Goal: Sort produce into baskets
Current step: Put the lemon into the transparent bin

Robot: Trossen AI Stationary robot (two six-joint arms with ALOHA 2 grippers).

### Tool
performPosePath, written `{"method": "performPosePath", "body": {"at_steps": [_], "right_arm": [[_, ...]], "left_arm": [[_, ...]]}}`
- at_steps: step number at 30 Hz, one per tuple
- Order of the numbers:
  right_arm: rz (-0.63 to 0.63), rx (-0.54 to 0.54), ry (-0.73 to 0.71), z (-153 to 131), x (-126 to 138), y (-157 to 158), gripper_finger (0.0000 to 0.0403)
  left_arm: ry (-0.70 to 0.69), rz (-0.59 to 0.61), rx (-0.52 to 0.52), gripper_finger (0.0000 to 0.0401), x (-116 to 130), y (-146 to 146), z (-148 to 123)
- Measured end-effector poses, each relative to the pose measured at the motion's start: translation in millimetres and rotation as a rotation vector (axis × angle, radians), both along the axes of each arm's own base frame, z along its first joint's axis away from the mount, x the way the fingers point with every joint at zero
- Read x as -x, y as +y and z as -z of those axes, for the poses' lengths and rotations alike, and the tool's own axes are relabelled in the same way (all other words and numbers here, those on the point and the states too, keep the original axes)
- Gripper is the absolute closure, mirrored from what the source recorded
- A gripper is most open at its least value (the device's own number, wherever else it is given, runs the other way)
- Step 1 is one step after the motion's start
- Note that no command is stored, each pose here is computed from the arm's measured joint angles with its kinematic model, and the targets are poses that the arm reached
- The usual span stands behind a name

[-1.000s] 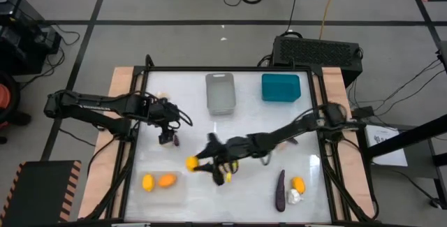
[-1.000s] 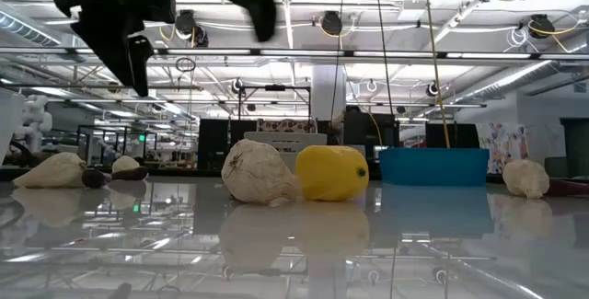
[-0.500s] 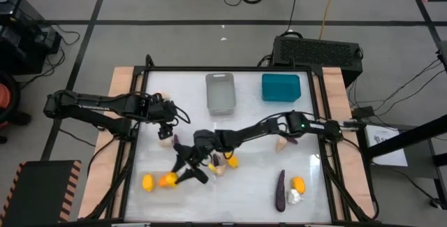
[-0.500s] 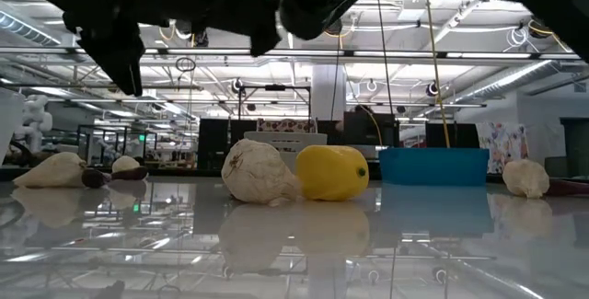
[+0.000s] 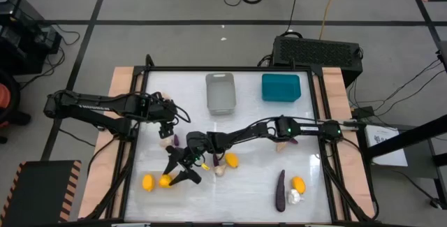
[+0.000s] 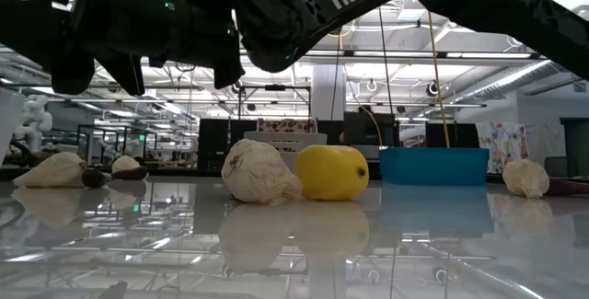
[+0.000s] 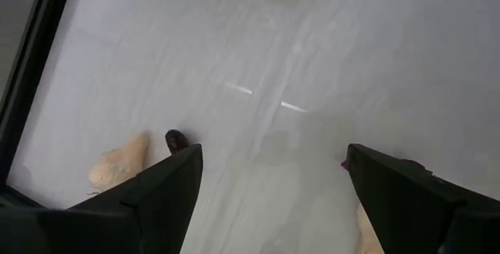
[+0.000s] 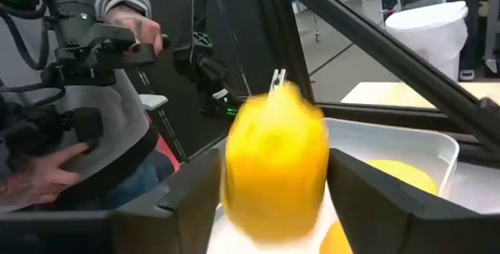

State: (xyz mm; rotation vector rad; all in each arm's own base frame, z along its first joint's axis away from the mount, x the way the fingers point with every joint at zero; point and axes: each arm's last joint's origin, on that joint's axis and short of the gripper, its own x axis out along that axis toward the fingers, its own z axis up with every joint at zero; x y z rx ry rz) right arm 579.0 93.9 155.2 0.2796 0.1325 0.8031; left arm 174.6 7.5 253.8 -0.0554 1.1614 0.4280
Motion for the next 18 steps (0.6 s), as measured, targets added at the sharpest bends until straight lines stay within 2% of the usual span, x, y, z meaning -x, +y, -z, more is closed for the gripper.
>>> {"method": "performPosePath", "body": {"at_steps": [5,10,13,18], "right_arm": [[-0.019,-0.009,0.009,-1.1,-0.4,-6.1,0.0136],[-0.075,-0.022,0.031,-3.1,-0.1,-15.7,0.0130],[-0.162,-0.078,0.120,-7.7,2.1,-21.8,0.0139],[-0.351,-0.164,0.368,-12.7,10.0,-25.2,0.0175]], "left_arm": [[-0.001,-0.001,-0.003,0.0076,-0.1,0.1,-0.1],[-0.008,-0.026,-0.004,0.0076,0.0,0.4,-0.1],[-0.010,-0.029,-0.005,0.0076,-0.1,0.4,-0.2],[-0.021,-0.030,-0.008,0.0076,-1.2,0.5,-0.5]]}}
